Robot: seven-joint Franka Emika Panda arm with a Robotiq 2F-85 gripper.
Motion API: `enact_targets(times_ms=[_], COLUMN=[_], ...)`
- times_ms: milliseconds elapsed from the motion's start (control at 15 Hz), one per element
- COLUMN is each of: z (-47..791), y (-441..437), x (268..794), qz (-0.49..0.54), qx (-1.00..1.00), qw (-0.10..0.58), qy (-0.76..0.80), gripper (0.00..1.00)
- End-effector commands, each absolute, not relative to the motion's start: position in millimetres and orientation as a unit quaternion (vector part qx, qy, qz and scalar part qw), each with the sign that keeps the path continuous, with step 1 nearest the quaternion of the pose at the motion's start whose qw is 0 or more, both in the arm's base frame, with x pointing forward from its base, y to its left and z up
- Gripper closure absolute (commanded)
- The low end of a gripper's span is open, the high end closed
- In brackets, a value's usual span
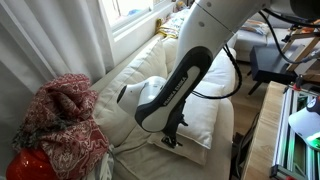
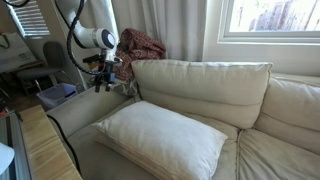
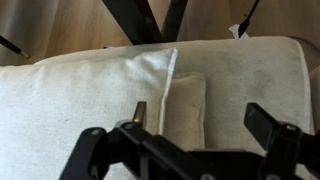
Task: Pick up the pillows and place them upright
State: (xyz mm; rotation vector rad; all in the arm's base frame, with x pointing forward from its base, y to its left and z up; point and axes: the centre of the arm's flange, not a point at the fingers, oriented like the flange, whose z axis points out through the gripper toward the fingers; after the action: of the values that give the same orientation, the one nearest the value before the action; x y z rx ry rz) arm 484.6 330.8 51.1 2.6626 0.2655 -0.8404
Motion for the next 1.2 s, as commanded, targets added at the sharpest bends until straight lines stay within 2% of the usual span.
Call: enact_targets(times_ms=[0,133,533,1133], z=[52,34,-21,-77], y=[332,324,288,260], x=[485,488,487,480], qz=[-0.294,-0.262,-0.184,-0.129], qx=[0.936,0.936,0.964,0.956], qw=[0.167,0.206,0.157,0.24], qy=[0.093,0.112,0.111,0.108], gripper=[0.0,0.0,0.0,0.0])
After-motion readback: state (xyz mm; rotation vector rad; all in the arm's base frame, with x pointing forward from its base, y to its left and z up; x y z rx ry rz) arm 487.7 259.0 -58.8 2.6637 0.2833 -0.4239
